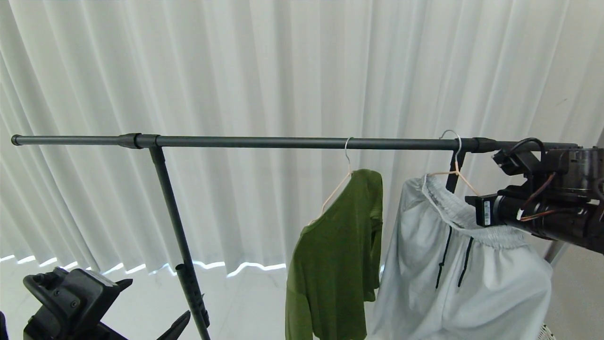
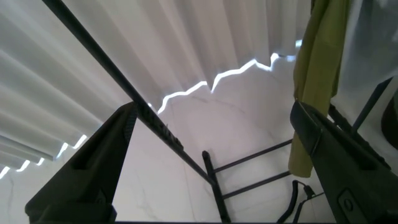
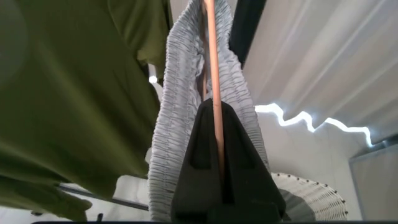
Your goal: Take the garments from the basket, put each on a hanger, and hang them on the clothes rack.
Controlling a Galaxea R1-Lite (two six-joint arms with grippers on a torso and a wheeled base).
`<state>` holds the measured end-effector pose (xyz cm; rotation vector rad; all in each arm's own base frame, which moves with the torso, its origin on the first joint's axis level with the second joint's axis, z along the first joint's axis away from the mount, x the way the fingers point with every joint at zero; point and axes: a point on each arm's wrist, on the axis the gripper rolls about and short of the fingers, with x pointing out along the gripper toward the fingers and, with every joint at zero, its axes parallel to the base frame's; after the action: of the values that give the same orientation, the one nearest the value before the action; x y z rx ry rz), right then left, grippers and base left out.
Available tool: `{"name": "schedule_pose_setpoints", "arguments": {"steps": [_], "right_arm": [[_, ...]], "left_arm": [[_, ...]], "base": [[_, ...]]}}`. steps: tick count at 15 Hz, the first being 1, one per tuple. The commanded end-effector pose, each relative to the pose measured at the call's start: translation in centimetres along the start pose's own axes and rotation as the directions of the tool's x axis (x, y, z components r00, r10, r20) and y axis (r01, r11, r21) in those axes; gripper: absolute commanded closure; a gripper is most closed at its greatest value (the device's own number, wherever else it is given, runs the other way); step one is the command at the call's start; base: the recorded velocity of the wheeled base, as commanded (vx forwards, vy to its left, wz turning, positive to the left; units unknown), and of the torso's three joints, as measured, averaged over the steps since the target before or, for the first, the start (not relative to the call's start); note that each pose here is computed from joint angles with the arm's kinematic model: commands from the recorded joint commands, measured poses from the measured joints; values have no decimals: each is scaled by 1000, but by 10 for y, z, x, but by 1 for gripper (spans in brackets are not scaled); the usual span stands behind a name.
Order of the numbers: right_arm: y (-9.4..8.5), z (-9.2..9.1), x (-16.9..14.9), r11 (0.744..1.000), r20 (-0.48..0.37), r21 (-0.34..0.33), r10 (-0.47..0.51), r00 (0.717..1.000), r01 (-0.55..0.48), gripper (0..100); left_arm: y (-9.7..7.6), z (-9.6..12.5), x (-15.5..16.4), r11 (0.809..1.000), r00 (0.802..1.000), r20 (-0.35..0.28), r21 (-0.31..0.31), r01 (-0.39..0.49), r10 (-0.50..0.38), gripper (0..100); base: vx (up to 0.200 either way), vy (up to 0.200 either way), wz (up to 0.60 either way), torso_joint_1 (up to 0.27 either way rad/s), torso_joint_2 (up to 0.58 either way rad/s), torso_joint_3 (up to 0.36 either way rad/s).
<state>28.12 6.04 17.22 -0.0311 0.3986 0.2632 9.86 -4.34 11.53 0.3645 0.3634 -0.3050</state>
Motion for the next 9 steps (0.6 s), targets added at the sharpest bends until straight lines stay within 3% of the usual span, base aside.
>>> {"name": "schedule_pose_setpoints", "arguments": {"steps": [1,8,9], "right_arm": [[-1,-8,18,1000,-38,3,-1,999,1,100],[-2,-7,23,1000,-37,4,1,999,-1,100],[-2,-6,23,1000,-34,9,-1,999,1,0]], "left_arm": [[0,0,0,1000,1000,-4,0,-9,9,0],[0,0,0,1000,1000,-3,0,-17,17,0],[1,0,0,1000,1000,-2,-1,-20,20,0]], "base": [[0,0,0,0,0,0],[0,0,0,0,0,0],[0,0,0,0,0,0]]}}
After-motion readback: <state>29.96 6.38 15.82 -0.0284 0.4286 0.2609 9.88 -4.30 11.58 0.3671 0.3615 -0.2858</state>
